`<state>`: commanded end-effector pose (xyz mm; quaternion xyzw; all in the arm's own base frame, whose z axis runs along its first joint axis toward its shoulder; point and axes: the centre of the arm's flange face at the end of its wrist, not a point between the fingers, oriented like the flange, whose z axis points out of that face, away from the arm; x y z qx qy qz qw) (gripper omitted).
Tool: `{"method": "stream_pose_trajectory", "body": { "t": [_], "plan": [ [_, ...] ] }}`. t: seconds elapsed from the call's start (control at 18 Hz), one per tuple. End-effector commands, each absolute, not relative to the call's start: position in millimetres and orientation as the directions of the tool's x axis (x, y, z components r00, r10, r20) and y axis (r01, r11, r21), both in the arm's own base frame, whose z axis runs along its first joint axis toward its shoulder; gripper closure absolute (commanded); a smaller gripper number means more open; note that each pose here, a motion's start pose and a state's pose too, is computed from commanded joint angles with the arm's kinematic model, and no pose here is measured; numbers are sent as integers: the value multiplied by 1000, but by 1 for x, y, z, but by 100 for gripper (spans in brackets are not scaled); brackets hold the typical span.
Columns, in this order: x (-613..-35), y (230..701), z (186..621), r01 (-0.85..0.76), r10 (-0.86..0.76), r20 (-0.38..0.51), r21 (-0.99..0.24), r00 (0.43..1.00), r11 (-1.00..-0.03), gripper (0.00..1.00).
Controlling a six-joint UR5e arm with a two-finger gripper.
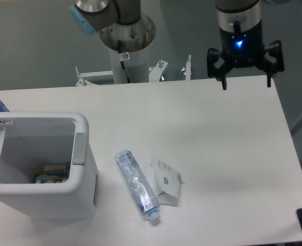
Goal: Place the trash in the trash can
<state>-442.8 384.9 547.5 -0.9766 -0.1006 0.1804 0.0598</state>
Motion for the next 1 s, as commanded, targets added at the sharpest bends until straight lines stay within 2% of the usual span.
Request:
{"method": "stream_pose_trajectory", "body": {
  "t": [0.28, 0.67, 1.0],
  "plan": [
    [-444, 387, 546, 165, 226, -378, -187, 898, -968, 0],
    [-444, 391, 537, 157, 220, -357, -198, 908, -968, 0],
    [-405, 427, 479, 276, 324, -154, -268, 934, -923, 0]
  ]
}}
